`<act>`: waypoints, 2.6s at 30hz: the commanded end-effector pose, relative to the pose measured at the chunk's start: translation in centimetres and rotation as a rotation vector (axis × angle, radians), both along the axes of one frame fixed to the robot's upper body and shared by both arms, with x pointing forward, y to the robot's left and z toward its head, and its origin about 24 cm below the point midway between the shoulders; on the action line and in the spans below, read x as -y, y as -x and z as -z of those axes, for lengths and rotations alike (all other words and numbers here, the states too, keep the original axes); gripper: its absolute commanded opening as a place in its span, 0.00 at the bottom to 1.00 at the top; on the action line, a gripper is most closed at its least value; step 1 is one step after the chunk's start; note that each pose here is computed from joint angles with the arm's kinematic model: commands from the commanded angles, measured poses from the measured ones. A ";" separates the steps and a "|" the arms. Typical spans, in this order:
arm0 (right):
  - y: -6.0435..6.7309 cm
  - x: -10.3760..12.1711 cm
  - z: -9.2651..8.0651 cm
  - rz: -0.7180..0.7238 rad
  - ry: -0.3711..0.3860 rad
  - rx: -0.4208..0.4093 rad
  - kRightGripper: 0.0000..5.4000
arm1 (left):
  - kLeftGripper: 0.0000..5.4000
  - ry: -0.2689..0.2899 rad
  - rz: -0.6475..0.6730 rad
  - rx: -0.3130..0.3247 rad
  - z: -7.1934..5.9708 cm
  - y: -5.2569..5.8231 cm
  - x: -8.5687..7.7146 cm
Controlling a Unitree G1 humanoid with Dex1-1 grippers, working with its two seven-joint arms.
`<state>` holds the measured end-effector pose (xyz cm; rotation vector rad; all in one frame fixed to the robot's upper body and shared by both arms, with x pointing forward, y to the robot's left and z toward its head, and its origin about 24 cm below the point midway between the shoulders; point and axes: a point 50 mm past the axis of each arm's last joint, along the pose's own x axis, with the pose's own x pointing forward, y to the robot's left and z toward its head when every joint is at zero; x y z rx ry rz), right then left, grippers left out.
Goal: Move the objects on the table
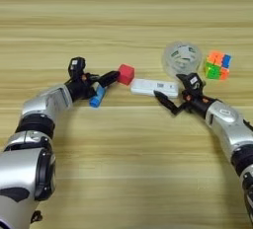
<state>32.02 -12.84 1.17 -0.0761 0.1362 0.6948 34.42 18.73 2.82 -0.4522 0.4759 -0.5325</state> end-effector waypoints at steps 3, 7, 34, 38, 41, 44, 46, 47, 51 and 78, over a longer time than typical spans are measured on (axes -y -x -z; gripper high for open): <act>-0.3 -0.5 0.2 -0.031 0.006 -0.021 1.00 | 1.00 -0.001 -0.005 -0.022 0.4 0.3 -0.1; -0.4 -0.5 0.6 -0.037 0.007 -0.054 1.00 | 1.00 -0.001 -0.004 -0.022 0.4 0.3 -0.1; 0.8 -0.1 1.7 -0.126 0.046 -0.090 0.92 | 1.00 0.003 -0.006 -0.022 0.4 0.4 0.1; 1.0 -0.1 1.8 -0.131 0.052 -0.084 0.81 | 1.00 0.003 -0.007 -0.021 0.4 0.4 0.1; 1.0 -0.1 1.8 -0.121 0.051 -0.084 0.71 | 1.00 0.003 -0.008 -0.020 0.4 0.4 0.0; 0.9 -0.1 1.8 -0.115 0.049 -0.085 0.62 | 1.00 0.003 -0.009 -0.019 0.4 0.4 0.0; 0.9 -0.1 1.7 -0.116 0.049 -0.084 0.57 | 1.00 0.003 -0.009 -0.019 0.4 0.4 0.0; 0.9 -0.1 1.7 -0.116 0.048 -0.083 0.55 | 1.00 0.004 -0.009 -0.018 0.4 0.4 0.0; 0.9 -0.1 1.7 -0.114 0.046 -0.078 0.54 | 1.00 0.006 -0.005 -0.009 0.2 0.4 0.0; 0.9 -0.3 -0.2 -0.091 0.008 0.024 0.54 | 1.00 0.019 -0.022 0.027 -0.4 0.1 0.0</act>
